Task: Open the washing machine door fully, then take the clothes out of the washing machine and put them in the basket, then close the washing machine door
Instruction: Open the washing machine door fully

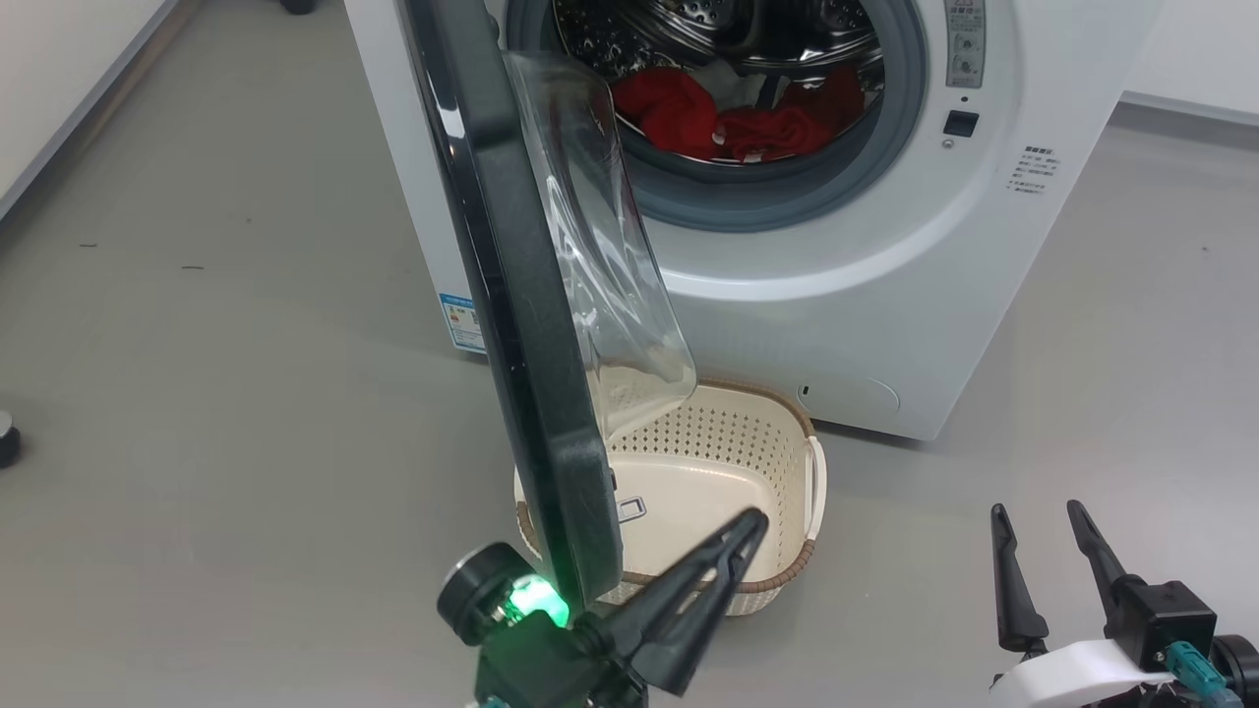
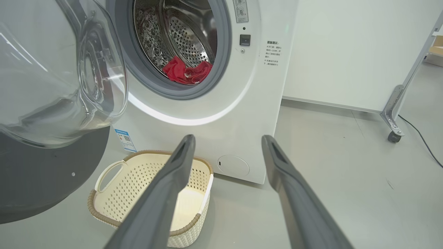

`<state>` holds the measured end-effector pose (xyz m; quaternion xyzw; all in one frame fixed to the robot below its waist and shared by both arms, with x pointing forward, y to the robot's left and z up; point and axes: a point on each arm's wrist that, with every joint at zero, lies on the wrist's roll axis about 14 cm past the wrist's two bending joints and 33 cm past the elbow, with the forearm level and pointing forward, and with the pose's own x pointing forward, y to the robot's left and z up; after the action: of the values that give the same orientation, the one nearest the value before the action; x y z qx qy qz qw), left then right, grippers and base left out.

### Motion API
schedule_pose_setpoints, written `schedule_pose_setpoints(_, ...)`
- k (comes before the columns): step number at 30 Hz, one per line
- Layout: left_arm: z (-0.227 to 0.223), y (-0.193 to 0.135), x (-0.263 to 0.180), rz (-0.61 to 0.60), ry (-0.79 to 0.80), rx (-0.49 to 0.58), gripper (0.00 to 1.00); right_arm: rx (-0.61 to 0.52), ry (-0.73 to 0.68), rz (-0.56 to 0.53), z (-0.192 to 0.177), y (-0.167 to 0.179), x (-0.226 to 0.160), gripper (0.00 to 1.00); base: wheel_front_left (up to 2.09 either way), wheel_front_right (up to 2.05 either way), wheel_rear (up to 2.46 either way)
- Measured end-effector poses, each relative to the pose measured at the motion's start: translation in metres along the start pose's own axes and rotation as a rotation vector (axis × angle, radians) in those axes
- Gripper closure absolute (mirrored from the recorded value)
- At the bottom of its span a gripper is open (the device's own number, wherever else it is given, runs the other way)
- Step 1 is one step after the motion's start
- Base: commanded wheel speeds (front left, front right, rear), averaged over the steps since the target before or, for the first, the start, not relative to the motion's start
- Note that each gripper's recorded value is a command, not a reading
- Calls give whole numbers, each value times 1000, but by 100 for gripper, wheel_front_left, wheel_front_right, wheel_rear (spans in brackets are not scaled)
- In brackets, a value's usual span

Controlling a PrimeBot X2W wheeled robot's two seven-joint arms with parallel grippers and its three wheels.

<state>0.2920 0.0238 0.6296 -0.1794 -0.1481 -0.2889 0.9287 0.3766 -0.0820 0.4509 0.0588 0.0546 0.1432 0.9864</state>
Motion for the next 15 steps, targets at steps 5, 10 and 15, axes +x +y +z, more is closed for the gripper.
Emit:
schedule_pose_setpoints(5, -34, 3, -11, 14, 138, -31, 100, -5, 9, 16, -3, 3, 2, 0, 0, 0, 0)
schedule_pose_setpoints(10, -62, 16, -24, 58, 253, -51, 100, -4, 16, 21, -5, 3, 3, 0, 0, 0, 0)
schedule_pose_setpoints(15, -69, 39, -30, 129, 281, -40, 100, -3, 20, 29, -7, 4, 5, 0, 0, 0, 0)
